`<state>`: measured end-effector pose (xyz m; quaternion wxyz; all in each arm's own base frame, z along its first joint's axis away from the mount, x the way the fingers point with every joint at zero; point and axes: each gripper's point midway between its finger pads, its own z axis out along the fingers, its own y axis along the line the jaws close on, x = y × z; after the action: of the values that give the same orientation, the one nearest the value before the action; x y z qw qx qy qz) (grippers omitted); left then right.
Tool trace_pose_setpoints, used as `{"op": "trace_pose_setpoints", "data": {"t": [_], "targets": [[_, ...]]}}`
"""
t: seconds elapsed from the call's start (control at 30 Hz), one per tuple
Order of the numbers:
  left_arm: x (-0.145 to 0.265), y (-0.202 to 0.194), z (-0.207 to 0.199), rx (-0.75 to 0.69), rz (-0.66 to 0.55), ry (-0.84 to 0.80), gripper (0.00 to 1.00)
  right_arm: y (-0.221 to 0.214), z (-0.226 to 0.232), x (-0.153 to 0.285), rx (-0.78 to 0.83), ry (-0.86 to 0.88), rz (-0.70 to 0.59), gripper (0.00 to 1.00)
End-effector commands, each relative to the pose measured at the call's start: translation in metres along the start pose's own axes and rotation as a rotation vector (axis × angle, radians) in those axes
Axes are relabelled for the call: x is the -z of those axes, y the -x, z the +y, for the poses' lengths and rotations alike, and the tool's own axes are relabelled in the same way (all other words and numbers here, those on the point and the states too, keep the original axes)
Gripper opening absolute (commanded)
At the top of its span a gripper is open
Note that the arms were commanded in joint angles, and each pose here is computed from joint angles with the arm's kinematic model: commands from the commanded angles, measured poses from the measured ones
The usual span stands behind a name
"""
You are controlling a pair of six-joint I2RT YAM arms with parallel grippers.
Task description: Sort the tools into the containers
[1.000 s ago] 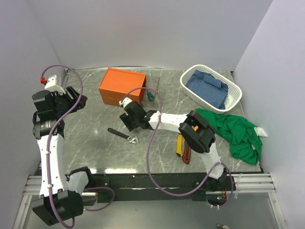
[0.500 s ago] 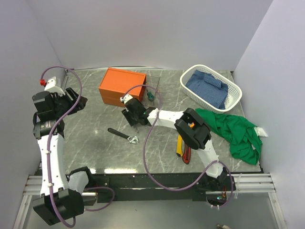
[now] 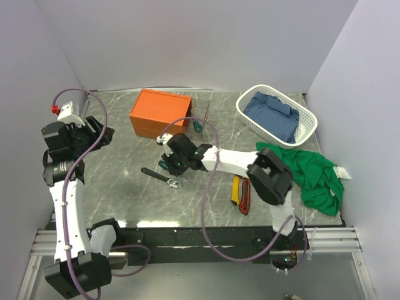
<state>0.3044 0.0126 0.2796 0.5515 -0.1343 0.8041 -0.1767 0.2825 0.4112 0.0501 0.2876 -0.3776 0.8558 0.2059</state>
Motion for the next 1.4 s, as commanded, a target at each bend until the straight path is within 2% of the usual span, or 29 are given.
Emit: {"op": "trace_pose_setpoints", "data": {"t": [0.0,0.07,0.13,0.2,0.23,0.33,0.47,0.6,0.83,1.0,1.1,1.13,1.23,1.3,1.37], "targets": [[0.004,0.008,-0.01,-0.01,-0.042,-0.045,0.63,0.094,0.059,0.103,0.007,0.216,-0.291,0.0],[0.002,0.008,-0.012,0.005,-0.034,-0.061,0.62,0.117,0.059,0.129,0.009,0.208,-0.378,0.0],[-0.001,0.013,-0.014,0.015,-0.037,-0.07,0.62,0.145,0.046,0.159,-0.074,0.169,-0.489,0.0],[-0.002,0.018,-0.017,0.018,-0.043,-0.081,0.61,0.162,0.017,0.175,-0.237,0.119,-0.545,0.0],[-0.003,0.019,-0.017,0.023,-0.042,-0.082,0.61,0.171,-0.005,0.181,-0.283,0.018,-0.591,0.0],[-0.005,0.021,-0.02,0.02,-0.031,-0.094,0.61,0.183,-0.039,0.193,-0.334,-0.083,-0.654,0.0],[-0.006,0.017,-0.021,0.001,-0.008,-0.093,0.6,0.182,-0.102,0.187,-0.472,-0.241,-0.669,0.0],[-0.008,0.009,-0.017,0.003,0.011,-0.074,0.6,0.188,-0.148,0.18,-0.507,-0.316,-0.683,0.0],[-0.014,-0.009,-0.013,0.005,0.06,-0.063,0.6,0.213,-0.181,0.155,-0.518,-0.346,-0.697,0.0],[-0.016,-0.012,-0.018,-0.007,0.081,-0.075,0.6,0.206,-0.194,0.125,-0.545,-0.379,-0.658,0.0],[-0.018,-0.01,-0.021,-0.02,0.09,-0.083,0.6,0.199,-0.201,0.121,-0.542,-0.429,-0.637,0.29],[-0.02,-0.009,-0.023,-0.027,0.087,-0.092,0.6,0.196,-0.203,0.123,-0.539,-0.444,-0.631,0.44],[-0.032,-0.004,-0.029,-0.025,0.093,-0.131,0.6,0.191,-0.203,0.141,-0.499,-0.461,-0.638,0.58],[-0.048,-0.001,-0.029,-0.019,0.109,-0.14,0.6,0.195,-0.193,0.162,-0.453,-0.422,-0.667,0.63],[-0.06,0.013,-0.038,-0.042,0.09,-0.163,0.6,0.203,-0.18,0.188,-0.403,-0.381,-0.709,0.63]]}}
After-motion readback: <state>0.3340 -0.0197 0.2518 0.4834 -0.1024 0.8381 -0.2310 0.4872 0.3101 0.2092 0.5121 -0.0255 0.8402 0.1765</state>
